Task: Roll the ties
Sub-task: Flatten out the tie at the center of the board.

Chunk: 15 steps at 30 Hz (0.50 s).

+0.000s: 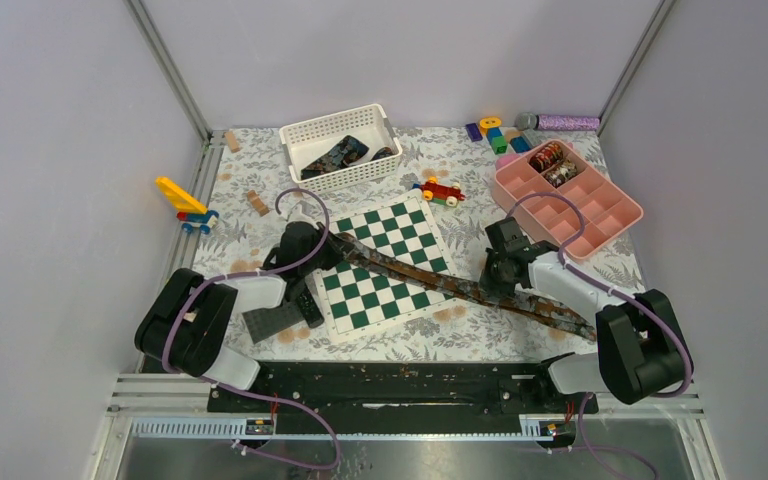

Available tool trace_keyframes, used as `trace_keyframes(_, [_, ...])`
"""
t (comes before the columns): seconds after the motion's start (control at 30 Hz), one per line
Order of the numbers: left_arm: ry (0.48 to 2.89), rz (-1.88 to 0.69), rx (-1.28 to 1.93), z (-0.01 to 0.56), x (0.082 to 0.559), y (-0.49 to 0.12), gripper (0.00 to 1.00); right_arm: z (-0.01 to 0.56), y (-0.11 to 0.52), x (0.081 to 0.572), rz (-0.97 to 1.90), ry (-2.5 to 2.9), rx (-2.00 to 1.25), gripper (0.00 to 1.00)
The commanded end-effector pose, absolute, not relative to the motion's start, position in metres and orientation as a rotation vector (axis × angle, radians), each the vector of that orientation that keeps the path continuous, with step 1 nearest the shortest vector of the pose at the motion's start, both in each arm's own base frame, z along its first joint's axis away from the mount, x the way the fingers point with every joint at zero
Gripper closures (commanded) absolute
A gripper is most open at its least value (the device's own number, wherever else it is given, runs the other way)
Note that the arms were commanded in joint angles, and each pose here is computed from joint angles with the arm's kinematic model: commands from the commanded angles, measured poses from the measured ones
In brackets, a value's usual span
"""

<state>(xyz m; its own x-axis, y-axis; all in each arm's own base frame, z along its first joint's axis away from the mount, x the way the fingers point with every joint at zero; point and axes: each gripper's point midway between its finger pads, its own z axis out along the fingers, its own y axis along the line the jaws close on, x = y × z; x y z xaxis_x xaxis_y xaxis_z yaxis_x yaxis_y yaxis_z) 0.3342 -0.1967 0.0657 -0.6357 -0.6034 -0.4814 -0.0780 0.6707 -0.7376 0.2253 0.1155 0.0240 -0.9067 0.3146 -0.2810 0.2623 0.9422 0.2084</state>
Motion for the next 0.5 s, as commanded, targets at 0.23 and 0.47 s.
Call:
trace_keyframes(0.23, [2.059, -0.928, -0.505, 0.0793, 0.3361, -0.1907, 1.00, 0.0141, 0.1134, 0.2211, 0.200, 2.813, 0.402, 1.00])
trace_keyframes(0.47, [2.067, -0.918, -0.506, 0.0750, 0.3348, -0.1877, 1.00, 0.0116, 0.1139, 0.2235, 0.194, 2.816, 0.405, 1.00])
